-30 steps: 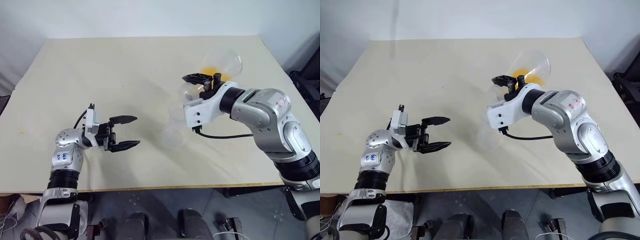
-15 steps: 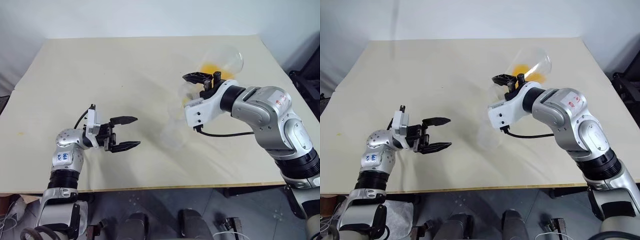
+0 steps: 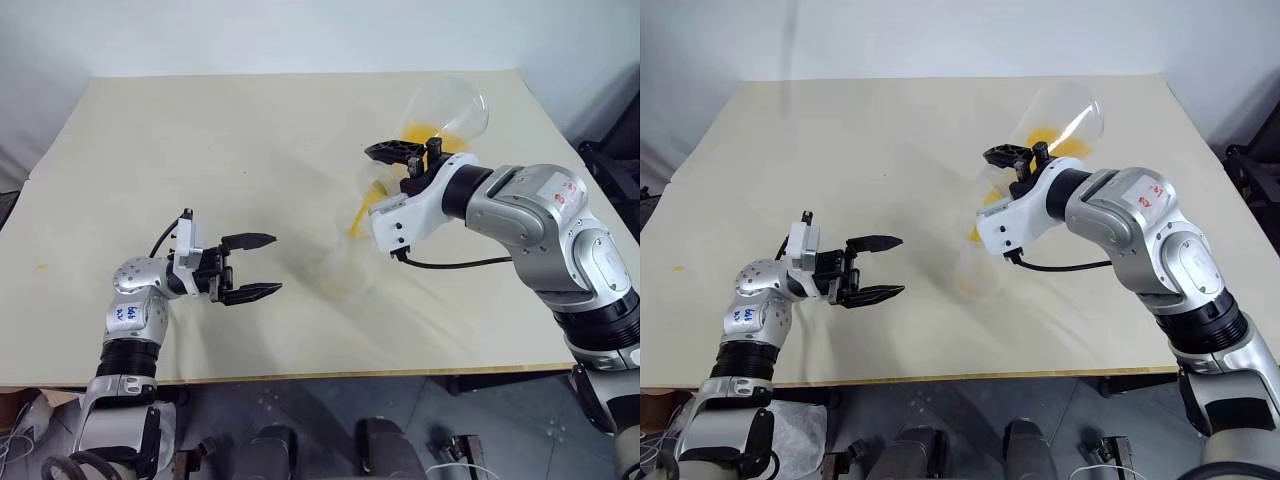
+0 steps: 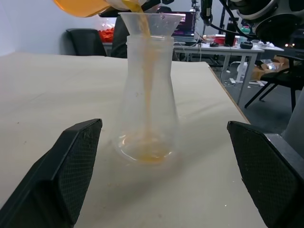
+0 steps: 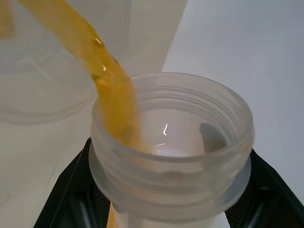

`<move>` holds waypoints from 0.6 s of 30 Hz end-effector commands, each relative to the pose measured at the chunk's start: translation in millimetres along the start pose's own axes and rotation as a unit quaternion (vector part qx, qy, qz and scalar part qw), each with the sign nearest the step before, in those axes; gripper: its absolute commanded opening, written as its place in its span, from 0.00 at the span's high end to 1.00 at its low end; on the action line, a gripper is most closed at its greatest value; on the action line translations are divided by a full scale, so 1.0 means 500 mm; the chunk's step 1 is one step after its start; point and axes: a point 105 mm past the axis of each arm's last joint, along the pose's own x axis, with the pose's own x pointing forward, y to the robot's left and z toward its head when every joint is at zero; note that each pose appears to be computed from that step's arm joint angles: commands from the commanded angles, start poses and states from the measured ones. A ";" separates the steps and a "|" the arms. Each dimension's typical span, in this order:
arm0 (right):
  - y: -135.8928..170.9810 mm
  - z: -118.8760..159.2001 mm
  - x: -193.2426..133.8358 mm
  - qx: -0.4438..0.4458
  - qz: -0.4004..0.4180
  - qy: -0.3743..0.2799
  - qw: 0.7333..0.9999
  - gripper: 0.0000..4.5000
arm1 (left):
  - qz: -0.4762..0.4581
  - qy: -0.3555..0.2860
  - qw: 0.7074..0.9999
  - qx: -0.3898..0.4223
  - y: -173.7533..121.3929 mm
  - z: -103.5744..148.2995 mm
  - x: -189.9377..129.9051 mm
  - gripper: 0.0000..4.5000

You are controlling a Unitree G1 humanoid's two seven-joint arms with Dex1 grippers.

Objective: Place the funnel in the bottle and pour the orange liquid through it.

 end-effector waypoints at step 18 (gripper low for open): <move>-0.033 -0.002 -0.019 -0.031 -0.026 0.006 0.999 0.45 | 0.003 0.000 1.000 0.011 0.003 0.012 -0.005 0.00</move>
